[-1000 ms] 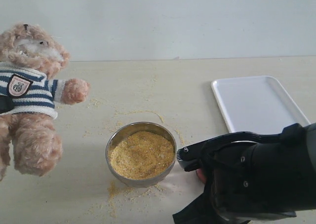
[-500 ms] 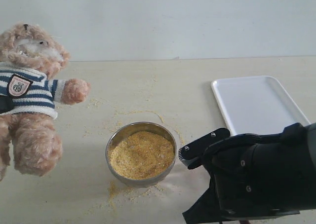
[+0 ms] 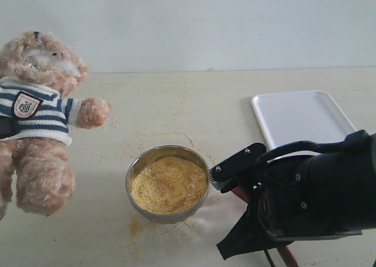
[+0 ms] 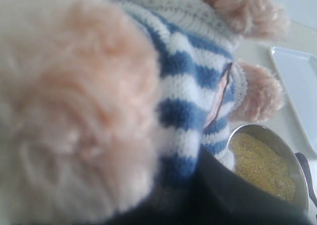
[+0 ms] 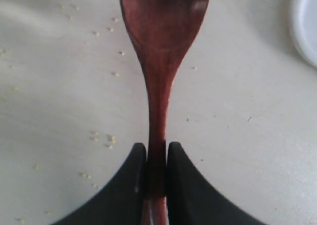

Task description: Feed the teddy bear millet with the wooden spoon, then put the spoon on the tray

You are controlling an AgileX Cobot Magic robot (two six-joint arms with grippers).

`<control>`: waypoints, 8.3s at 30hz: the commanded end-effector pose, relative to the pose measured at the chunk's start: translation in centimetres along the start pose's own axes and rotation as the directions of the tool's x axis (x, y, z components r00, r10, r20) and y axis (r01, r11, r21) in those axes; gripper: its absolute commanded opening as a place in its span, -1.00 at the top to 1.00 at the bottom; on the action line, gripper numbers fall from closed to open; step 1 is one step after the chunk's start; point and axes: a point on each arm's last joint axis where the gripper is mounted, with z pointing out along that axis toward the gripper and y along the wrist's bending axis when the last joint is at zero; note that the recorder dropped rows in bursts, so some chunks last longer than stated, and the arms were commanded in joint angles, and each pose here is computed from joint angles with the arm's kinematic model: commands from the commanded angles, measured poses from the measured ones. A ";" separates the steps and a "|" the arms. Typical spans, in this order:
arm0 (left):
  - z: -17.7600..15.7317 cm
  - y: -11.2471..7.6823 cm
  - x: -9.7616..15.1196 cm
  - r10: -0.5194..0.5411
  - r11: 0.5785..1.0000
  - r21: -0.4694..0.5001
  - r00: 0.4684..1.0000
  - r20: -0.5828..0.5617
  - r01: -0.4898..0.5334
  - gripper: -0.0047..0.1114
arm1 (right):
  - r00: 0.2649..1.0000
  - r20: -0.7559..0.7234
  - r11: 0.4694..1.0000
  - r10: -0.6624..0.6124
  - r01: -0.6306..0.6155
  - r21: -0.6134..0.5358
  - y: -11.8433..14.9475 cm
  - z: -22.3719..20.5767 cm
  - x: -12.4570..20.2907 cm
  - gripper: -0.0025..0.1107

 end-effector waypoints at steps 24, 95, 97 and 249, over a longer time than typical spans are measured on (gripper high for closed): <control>-0.2 -0.1 -0.1 0.000 1.000 0.003 1.000 0.015 0.000 0.83 | 0.766 0.404 0.790 -0.499 0.594 -0.151 -6.5 -17.4 4.2 0.96; -0.3 0.8 -0.7 -0.004 0.995 -0.100 0.997 0.079 0.011 0.83 | 0.215 -0.207 0.202 -0.955 0.976 0.079 6.8 -5.9 -9.2 0.96; -0.3 0.8 -0.7 -0.004 0.995 -0.100 0.997 0.079 0.011 0.83 | 0.229 -0.194 0.219 -0.954 0.973 0.071 6.9 -5.9 -9.1 0.96; -0.1 -1.3 8.0 -0.151 0.945 0.235 0.939 -0.310 0.229 0.83 | 0.349 -0.097 0.214 -0.932 0.747 0.629 12.8 -13.8 -12.9 0.96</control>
